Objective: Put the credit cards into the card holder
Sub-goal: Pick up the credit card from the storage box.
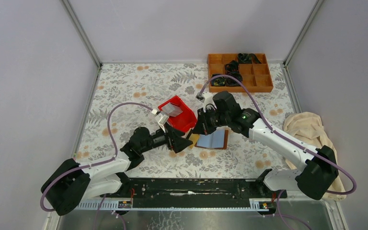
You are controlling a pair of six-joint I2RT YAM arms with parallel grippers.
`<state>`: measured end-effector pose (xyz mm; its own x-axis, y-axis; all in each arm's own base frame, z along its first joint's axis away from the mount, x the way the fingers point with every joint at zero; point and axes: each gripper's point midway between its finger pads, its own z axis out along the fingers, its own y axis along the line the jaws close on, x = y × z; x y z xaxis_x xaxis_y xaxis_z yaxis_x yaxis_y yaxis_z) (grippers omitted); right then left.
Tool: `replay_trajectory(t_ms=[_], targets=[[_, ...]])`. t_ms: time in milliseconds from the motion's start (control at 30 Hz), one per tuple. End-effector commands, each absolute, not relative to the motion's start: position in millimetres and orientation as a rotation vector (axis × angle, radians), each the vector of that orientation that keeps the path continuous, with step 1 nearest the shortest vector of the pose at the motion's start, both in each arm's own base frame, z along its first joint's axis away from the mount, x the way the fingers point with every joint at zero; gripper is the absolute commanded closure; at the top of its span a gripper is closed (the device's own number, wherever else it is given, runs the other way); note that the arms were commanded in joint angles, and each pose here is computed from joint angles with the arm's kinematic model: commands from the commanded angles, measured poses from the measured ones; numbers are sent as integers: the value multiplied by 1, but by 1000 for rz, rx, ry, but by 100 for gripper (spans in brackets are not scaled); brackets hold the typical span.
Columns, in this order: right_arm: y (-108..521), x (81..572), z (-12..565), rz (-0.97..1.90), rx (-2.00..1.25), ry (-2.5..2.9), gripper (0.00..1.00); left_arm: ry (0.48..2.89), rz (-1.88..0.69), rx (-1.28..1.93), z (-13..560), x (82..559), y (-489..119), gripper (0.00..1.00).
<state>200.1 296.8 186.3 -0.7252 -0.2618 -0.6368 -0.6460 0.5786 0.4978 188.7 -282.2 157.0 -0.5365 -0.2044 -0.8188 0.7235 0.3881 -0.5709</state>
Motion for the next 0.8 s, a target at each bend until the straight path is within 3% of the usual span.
replay_trajectory(t_ms=[0,233,400,633,767], targets=[[307,189,203,1129,-781,2242,100,1626,-1333,535,177,186,-288,9],[309,184,197,1186,-805,2257,100,1615,-1341,566,175,183,-289,14],[307,187,190,1221,-792,2286,100,1605,-1404,606,175,175,-293,43],[304,198,192,1252,-755,2277,100,1607,-1481,609,172,168,-296,54],[302,208,190,1265,-733,2285,100,1599,-1507,602,174,167,-295,72]])
